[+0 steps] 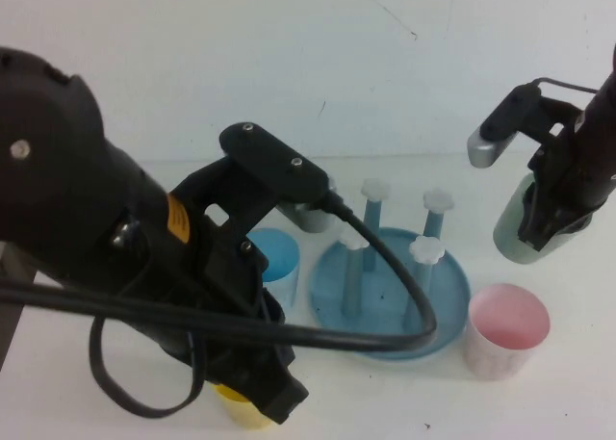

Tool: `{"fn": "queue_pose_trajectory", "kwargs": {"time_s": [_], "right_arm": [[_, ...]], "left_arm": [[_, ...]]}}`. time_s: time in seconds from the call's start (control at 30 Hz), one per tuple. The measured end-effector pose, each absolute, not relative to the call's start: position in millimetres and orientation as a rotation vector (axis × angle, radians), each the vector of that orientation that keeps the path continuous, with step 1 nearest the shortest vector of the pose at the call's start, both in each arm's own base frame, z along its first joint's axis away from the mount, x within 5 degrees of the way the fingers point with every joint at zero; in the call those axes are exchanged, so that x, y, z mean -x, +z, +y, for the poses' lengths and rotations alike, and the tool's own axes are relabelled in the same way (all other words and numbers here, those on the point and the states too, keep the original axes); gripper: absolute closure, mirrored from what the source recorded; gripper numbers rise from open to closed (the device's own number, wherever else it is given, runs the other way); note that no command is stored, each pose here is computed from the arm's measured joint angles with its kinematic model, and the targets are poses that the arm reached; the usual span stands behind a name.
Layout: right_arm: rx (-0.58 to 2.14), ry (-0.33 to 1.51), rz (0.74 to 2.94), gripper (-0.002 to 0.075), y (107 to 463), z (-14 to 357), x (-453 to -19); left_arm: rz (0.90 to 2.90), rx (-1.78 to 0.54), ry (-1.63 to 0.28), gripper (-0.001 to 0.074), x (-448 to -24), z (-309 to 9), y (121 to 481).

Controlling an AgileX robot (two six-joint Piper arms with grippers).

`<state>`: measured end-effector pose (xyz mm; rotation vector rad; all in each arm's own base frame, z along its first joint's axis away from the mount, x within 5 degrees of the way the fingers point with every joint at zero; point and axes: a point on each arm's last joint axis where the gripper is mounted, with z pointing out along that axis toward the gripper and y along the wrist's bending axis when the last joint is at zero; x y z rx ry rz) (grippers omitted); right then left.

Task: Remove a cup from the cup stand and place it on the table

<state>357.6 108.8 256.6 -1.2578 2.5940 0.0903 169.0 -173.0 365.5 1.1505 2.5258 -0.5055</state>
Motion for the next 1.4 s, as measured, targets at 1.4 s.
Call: {"fn": "queue_pose_trajectory", "kwargs": {"time_s": [1.4], "right_arm": [[1.092,0.114,2.333,0.0725,383.5,98.8,-300.1]], "left_arm": [[1.812,-0.449,-0.018,0.0736,-123.4,-55.1,392.2]]}}
